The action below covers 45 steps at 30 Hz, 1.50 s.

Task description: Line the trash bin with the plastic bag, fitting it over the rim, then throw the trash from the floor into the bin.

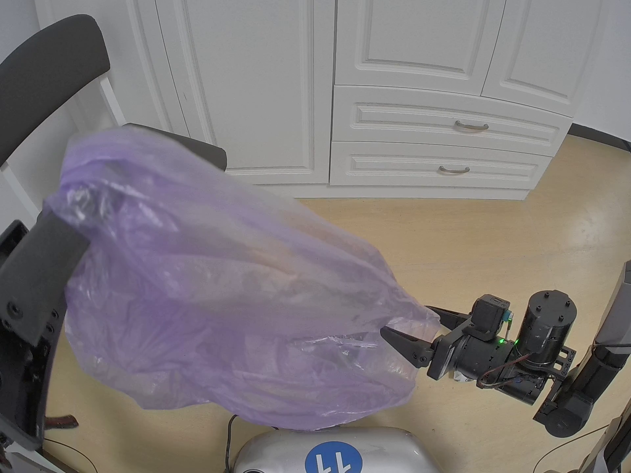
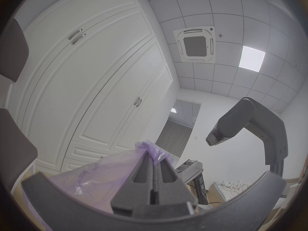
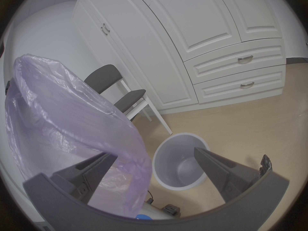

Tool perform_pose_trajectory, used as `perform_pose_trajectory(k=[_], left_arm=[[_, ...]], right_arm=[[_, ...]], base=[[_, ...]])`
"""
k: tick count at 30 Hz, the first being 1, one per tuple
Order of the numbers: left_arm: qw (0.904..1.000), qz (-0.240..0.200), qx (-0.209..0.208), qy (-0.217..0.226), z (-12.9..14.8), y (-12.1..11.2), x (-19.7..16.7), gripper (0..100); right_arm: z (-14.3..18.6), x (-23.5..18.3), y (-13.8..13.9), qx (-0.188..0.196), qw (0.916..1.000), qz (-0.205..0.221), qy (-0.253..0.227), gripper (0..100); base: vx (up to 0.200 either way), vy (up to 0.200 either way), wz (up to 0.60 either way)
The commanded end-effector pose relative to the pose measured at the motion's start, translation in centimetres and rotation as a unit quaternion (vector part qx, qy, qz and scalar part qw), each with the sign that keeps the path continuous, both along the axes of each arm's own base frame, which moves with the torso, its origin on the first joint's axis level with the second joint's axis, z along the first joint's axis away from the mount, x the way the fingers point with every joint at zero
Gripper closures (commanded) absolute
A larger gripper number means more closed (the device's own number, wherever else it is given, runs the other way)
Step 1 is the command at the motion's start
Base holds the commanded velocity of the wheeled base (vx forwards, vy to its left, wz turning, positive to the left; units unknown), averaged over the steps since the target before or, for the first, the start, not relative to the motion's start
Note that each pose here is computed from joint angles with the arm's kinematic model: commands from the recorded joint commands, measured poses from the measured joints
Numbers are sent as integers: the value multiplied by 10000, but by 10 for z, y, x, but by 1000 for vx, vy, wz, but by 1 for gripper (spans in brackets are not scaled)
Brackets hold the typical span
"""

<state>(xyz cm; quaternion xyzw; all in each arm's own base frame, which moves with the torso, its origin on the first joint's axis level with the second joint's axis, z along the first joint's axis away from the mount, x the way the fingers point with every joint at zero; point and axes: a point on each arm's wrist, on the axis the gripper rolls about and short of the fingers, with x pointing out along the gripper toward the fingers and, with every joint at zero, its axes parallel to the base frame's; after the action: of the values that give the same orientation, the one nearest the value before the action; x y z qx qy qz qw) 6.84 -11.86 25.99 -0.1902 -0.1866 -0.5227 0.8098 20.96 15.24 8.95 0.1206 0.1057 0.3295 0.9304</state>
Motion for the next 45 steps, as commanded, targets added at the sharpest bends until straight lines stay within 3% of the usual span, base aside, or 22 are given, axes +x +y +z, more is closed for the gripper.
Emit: perform_pose_trajectory(k=[1,9,21,22,29,35,39,42,45], left_arm=[[10000,-29,43,15,-2,-2,1,100],[9999,5,105,29,-5,-2,1,100],[9999,5,98,25,-5,-2,1,100],[9999,2,102,35,-5,-3,2,100],[9999,2,115,42,-6,-3,2,100],[9988,150,406,217,-17,-5,10,100],[9892,905,1081,413,-29,6,42,100],[9832,1016,1374,635,-31,11,53,100],[9734,1131,1715,1009,-35,12,59,100]], right_arm=[[6,2,0,111,9998,-62,-164,0],[20,-2,-19,125,9988,-228,-427,0],[9,-2,-20,-92,9994,-168,-280,0],[8,-1,-19,-103,9995,-152,-261,100],[2,3,-13,-123,9998,-93,-160,100],[16,3,-20,31,9989,-244,-404,100],[36,12,-33,255,9949,-558,-799,100],[56,16,-43,368,9908,-813,-1018,100],[79,13,-50,287,9915,-964,-820,100]], base=[[0,0,0],[0,0,0],[0,0,0],[0,0,0],[0,0,0],[0,0,0],[0,0,0],[0,0,0],[0,0,0]])
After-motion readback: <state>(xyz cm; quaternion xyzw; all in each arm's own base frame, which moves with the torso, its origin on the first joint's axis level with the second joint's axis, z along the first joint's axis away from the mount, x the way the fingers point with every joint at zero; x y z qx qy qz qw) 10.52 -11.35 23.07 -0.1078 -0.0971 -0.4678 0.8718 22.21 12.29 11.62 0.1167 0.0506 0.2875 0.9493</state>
